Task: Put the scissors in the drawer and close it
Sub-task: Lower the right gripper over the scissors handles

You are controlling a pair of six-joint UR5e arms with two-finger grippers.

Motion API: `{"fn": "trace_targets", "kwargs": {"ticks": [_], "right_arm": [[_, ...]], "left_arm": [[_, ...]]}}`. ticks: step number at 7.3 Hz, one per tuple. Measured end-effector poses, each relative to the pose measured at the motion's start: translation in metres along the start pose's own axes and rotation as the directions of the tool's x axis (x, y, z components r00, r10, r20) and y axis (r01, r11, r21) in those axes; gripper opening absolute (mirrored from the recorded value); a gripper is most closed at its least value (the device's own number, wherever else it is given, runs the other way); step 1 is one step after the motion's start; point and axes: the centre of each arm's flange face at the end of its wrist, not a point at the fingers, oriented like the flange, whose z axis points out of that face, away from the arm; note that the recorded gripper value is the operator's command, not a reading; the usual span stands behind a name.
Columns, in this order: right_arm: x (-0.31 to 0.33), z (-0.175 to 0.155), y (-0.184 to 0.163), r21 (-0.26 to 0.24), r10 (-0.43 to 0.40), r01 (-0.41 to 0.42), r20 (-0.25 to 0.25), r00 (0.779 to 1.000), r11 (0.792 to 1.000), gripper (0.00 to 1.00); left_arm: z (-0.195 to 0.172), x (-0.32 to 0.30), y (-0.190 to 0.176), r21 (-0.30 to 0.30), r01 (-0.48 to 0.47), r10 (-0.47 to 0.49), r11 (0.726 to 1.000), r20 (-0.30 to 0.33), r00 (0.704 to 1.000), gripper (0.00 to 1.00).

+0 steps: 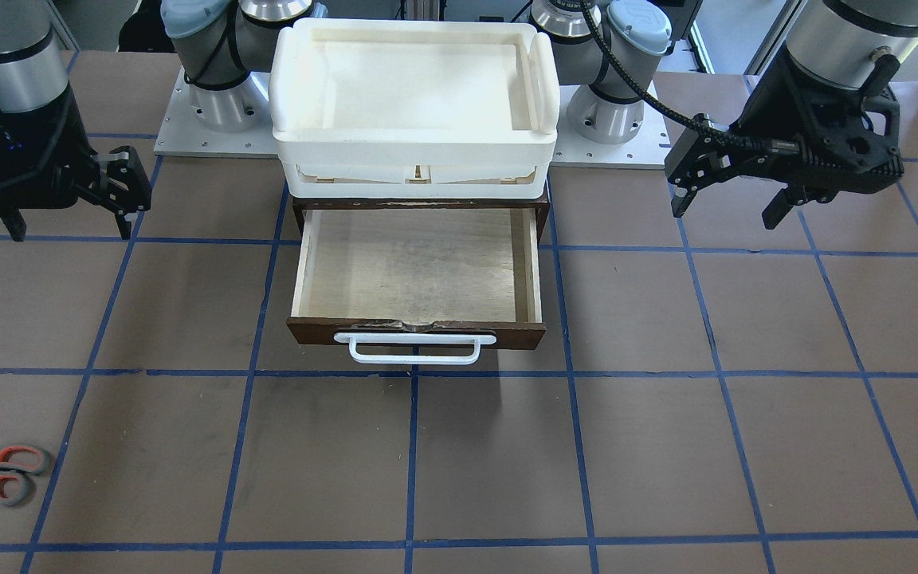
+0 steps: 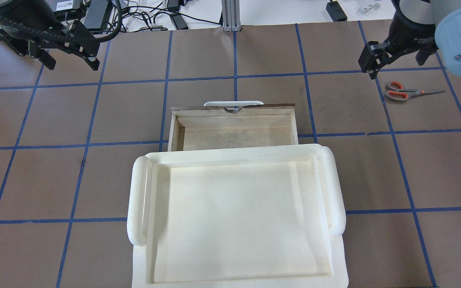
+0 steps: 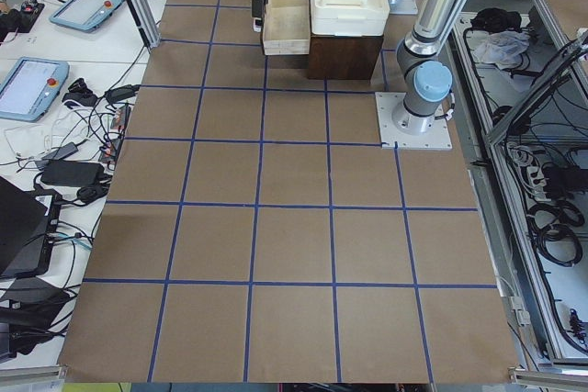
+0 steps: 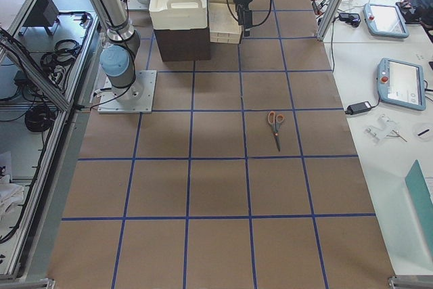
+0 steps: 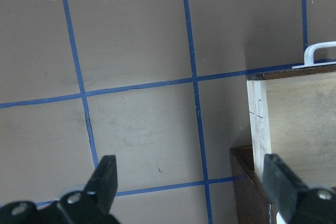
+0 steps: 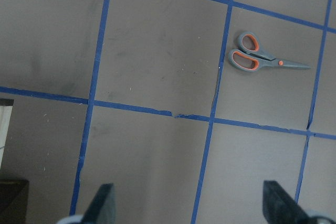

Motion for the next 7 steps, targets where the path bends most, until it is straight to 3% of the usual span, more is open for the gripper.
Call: {"fn": "trace_targets", "kwargs": {"ticks": [2,4,6,7], "right_arm": [[0.047,0.026,0.001,-0.007,-0.159,0.16,0.072,0.985,0.987,1.0],[0.09,0.07,-0.001,-0.027,-0.332,0.338,0.137,0.933,0.941,1.0],[0.105,0.12,-0.014,-0.039,-0.395,0.41,0.195,0.898,0.911,1.0],[0.109,0.145,-0.024,-0.024,-0.459,0.474,0.211,0.863,0.88,1.0]], "left_arm": [[-0.002,0.0,0.002,0.002,0.001,-0.001,1.0,0.003,1.0,1.0],[-0.003,0.0,0.002,0.002,0.001,-0.001,1.0,0.004,1.0,1.0],[-0.002,0.0,0.002,0.002,0.0,0.0,1.0,0.002,1.0,1.0],[-0.003,0.0,0.002,0.003,0.001,-0.001,1.0,0.002,1.0,1.0]]}}
